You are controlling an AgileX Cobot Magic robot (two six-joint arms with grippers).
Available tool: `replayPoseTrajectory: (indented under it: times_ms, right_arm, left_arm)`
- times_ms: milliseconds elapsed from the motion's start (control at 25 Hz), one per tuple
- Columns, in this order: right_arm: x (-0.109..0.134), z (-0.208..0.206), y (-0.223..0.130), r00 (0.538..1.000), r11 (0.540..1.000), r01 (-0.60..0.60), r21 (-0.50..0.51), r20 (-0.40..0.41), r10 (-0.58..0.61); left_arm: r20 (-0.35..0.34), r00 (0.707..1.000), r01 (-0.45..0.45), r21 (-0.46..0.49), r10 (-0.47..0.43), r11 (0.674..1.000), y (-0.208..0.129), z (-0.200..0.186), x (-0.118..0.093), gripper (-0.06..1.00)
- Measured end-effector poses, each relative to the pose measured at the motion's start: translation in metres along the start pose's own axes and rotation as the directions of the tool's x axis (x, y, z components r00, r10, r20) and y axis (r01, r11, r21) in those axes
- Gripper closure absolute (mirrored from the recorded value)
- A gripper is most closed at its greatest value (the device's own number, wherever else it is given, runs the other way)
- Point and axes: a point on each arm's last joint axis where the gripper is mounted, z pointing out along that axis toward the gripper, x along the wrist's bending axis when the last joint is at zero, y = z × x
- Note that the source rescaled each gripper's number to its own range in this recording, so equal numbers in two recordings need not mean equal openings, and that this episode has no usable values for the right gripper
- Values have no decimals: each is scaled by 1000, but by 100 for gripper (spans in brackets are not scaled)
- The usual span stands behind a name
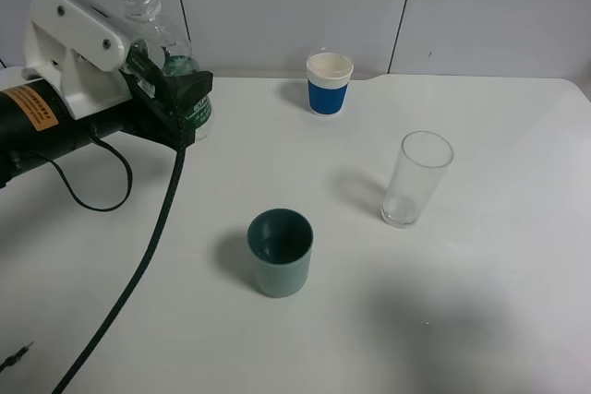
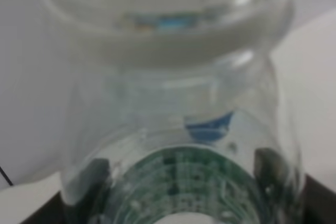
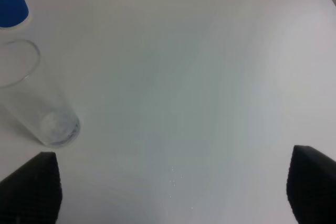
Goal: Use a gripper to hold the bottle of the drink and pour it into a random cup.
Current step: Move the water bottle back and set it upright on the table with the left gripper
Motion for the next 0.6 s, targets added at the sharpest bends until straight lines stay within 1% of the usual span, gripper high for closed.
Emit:
replayPoseTrajectory:
  times_ms: [120,200,280,320,400,520,600]
  right_arm:
    - [0,0,0,1000,1000,0,0,0,0]
    - [0,0,0,1000,1000,0,0,0,0]
    - [0,0,0,1000,1000,0,0,0,0]
    - [0,0,0,1000,1000,0,0,0,0]
    - [0,0,0,1000,1000,0,0,0,0]
    - [0,0,0,1000,1000,0,0,0,0]
    - [0,0,0,1000,1000,0,0,0,0]
  left_arm:
    - [18,999,-31,87,30,996,3,7,11,94]
    - [16,999,-52,116,51,992,7,11,16,94]
    - [18,997,-81,127,79,989,14,15,20,94]
    - [18,997,-81,127,79,989,14,15,20,94]
    - [24,993,-121,126,118,985,23,18,23,94]
    - [30,990,-143,121,141,982,28,20,24,94]
    - [31,990,-141,119,138,983,29,21,24,94]
